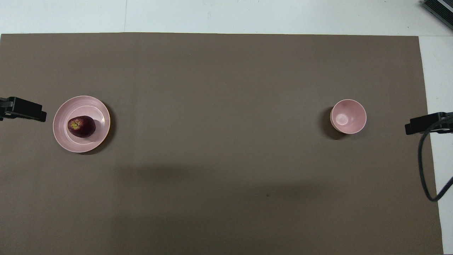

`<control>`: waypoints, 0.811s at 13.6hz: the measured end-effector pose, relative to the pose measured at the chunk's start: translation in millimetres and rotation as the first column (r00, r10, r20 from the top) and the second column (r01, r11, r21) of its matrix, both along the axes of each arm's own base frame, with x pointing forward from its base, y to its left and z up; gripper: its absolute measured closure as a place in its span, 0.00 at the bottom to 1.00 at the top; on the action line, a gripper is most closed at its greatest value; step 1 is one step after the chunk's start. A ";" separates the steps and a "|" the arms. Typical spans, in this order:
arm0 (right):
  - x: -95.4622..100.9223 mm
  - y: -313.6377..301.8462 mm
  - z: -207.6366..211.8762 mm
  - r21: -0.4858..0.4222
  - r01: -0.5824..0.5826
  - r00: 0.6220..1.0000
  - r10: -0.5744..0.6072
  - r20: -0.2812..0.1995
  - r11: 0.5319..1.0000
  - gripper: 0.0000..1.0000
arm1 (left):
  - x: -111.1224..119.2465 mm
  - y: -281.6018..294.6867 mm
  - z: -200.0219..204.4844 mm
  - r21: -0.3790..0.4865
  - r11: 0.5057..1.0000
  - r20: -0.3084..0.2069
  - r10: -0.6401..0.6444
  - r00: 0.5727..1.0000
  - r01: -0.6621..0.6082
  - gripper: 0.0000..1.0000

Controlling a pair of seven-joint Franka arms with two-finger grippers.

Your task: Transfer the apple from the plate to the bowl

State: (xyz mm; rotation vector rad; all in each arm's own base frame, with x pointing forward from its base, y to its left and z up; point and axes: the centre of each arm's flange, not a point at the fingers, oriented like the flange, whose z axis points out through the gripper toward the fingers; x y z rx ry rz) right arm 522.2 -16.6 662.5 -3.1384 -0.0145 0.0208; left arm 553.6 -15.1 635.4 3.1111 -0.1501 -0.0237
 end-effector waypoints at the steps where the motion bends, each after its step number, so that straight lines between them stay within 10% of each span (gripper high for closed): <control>1: -0.9 0.0 0.0 0.000 0.000 1.000 0.000 0.000 1.000 0.00 | -0.2 0.0 -0.2 0.000 1.000 -0.002 0.000 1.000 0.000 0.00; 11: -1.7 0.6 -7.1 0.001 -0.001 1.000 0.001 -0.016 1.000 0.00 | -0.5 1.5 -1.8 0.000 1.000 -0.007 0.003 1.000 -0.003 0.00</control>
